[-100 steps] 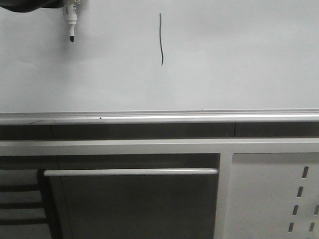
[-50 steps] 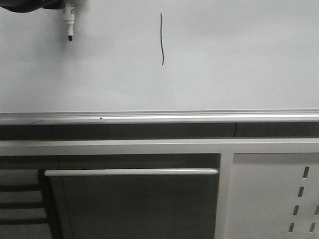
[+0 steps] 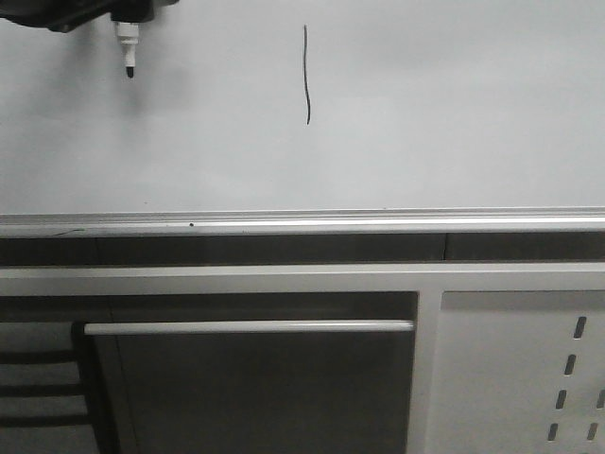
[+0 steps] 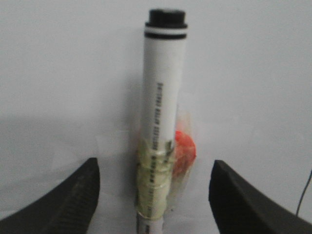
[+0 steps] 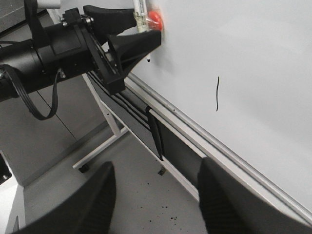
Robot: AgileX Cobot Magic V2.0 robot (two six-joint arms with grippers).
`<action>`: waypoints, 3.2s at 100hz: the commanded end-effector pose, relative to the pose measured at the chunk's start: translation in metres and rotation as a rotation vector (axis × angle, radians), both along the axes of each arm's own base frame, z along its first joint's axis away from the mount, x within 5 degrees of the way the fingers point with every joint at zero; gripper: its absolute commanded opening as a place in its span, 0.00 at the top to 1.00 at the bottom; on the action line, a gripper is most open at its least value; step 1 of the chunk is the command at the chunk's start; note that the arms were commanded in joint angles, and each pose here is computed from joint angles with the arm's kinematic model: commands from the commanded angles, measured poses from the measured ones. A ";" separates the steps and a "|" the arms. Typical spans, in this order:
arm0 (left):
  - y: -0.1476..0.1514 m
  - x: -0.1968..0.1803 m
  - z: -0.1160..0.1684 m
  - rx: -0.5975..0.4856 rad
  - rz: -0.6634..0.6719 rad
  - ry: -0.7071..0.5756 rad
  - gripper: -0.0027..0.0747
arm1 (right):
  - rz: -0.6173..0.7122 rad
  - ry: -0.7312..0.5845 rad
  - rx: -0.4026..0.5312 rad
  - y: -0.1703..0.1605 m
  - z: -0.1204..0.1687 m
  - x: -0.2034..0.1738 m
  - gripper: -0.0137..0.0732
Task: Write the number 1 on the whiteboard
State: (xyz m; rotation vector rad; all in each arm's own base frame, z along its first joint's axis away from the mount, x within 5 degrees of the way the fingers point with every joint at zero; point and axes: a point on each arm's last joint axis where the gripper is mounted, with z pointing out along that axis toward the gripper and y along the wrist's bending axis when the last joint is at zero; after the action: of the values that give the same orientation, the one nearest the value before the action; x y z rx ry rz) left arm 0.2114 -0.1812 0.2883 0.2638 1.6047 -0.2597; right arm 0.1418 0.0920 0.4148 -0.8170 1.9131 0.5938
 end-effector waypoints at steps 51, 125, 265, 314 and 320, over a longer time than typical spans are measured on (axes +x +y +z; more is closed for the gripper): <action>0.033 -0.058 0.059 -0.031 -0.284 -0.038 0.42 | -0.249 -0.129 0.052 -0.029 0.024 -0.020 0.60; 0.102 -0.136 0.026 -0.030 -0.461 -0.114 0.99 | -0.459 -0.467 0.296 -0.069 -0.069 -0.109 0.92; 0.145 -0.168 -0.007 -0.165 -0.429 -0.254 0.99 | -0.426 -0.308 0.284 -0.066 -0.145 -0.116 0.92; 0.167 -0.155 -0.049 -0.089 0.083 -0.175 0.99 | -0.426 -0.308 0.284 -0.066 -0.145 -0.116 0.92; 0.169 -0.158 -0.055 -0.080 0.099 -0.184 0.99 | -0.426 -0.308 0.284 -0.066 -0.145 -0.116 0.92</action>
State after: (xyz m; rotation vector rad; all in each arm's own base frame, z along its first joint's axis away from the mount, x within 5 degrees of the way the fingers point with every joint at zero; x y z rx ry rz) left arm 0.0575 -0.0163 0.2266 0.1914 1.4950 -0.2384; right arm 0.0257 0.0279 0.2581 -0.3272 1.6691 0.4293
